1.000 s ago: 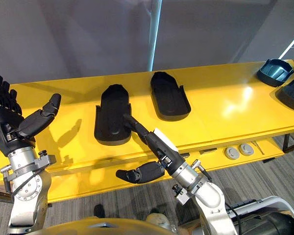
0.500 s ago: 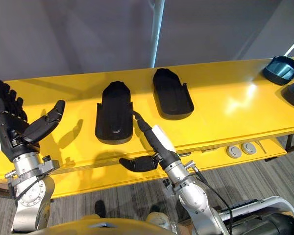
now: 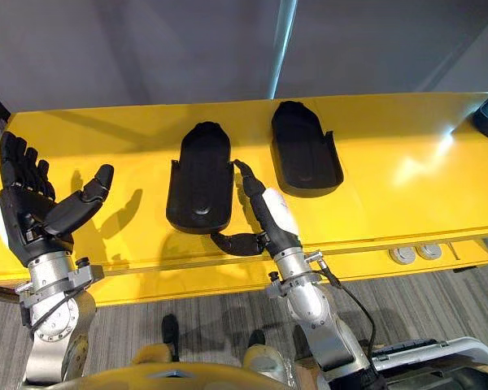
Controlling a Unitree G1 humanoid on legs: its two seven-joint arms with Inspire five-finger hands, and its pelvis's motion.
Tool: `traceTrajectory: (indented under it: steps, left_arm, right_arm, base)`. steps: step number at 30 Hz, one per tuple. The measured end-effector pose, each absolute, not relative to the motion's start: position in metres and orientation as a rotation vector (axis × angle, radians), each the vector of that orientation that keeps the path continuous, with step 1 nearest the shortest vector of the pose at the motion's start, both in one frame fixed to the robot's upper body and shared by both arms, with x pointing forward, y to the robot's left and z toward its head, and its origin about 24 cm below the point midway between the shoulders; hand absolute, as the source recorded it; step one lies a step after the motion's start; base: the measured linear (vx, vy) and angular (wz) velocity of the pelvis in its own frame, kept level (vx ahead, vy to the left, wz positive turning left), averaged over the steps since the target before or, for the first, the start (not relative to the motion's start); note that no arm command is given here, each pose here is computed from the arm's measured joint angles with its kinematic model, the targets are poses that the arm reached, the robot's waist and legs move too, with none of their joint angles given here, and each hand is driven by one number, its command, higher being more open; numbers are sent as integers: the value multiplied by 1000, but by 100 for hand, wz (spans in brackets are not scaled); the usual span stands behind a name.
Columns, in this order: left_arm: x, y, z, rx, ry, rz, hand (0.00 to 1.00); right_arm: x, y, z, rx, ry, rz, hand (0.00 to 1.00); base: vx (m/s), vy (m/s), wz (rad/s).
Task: Walk over and take three plastic housings, then place them on the shelf
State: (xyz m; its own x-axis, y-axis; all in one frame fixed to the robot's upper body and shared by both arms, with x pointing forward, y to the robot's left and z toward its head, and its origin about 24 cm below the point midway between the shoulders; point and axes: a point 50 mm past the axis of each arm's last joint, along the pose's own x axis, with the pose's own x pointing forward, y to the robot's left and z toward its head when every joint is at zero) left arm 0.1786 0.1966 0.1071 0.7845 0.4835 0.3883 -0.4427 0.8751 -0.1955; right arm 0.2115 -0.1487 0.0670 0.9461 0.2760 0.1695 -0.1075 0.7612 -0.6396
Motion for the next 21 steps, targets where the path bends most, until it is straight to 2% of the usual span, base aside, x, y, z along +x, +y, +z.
traceTrajectory:
  steps: [21]
  left_arm:
    - [182, 198, 97, -108, -397, 482, 100]
  right_arm:
    - [246, -155, 62, -762, -219, 168, 100]
  base:
    - [-20, -6, 4]
